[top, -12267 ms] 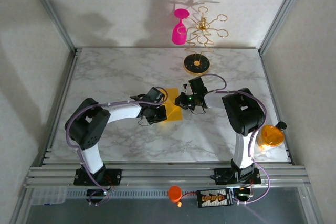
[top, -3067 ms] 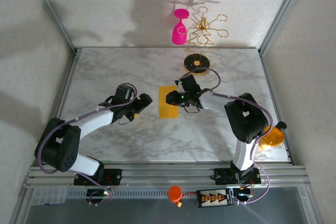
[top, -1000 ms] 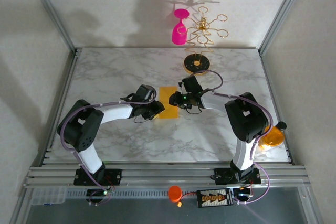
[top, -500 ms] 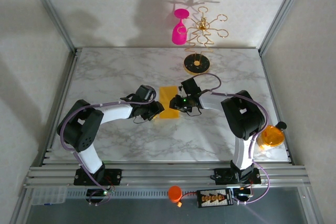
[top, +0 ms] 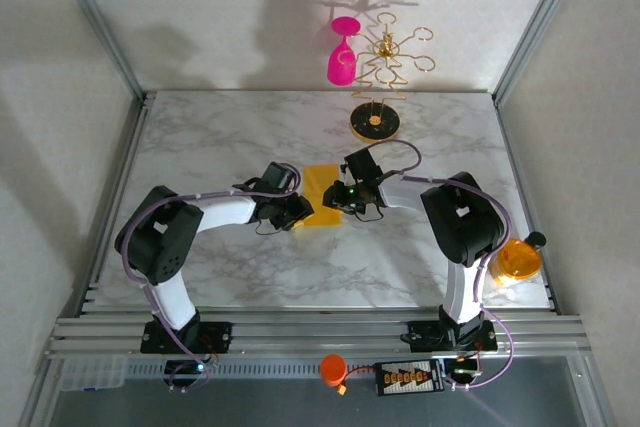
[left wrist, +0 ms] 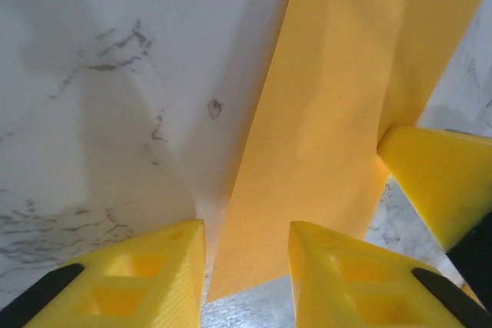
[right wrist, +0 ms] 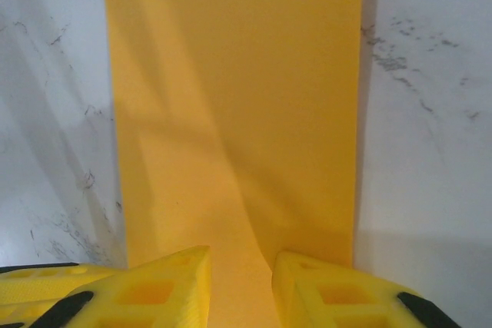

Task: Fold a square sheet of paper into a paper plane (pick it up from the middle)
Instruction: Move the paper to the center of the table, then third fold the triangle at the center of the table.

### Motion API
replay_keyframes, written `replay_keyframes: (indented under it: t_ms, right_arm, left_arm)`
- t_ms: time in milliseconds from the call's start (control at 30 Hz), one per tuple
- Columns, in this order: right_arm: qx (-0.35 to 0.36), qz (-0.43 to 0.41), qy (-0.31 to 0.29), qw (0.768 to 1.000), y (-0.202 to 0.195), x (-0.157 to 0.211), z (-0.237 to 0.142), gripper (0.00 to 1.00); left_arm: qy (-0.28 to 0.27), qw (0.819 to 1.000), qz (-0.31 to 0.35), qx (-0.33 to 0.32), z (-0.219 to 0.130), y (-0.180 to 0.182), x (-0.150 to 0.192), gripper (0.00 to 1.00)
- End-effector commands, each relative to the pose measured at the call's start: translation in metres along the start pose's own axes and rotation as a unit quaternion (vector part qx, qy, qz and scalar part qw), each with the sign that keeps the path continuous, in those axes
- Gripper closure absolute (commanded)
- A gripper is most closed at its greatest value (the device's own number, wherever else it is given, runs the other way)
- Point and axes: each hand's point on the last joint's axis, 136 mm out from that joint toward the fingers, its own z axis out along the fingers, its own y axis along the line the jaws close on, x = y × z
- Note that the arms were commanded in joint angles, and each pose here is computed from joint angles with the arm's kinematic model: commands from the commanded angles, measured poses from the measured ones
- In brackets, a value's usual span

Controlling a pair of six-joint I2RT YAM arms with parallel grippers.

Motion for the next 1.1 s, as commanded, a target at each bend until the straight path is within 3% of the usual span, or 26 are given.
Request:
replay_keyframes:
  t_ms: [0,267,700,1067]
  right_arm:
    - [0.089,0.039,0.042,0.994,-0.056,0.032,0.017,0.70]
    - [0.071,0.044,0.042,0.996,-0.051,0.031,0.017,0.70]
    - [0.072,0.044,0.041,0.996,-0.053,0.032,0.015,0.71]
    - [0.070,0.045,0.039,0.996,-0.053,0.033,0.015,0.71]
  left_arm:
    - [0.019,0.999,0.018,0.021,0.002,-0.014,0.004,0.68]
    - [0.008,0.998,0.022,0.060,-0.007,-0.027,-0.009,0.70]
    - [0.003,0.998,0.003,0.064,0.005,-0.018,-0.031,0.72]
    - [-0.002,0.997,0.000,0.075,0.008,-0.024,-0.044,0.81]
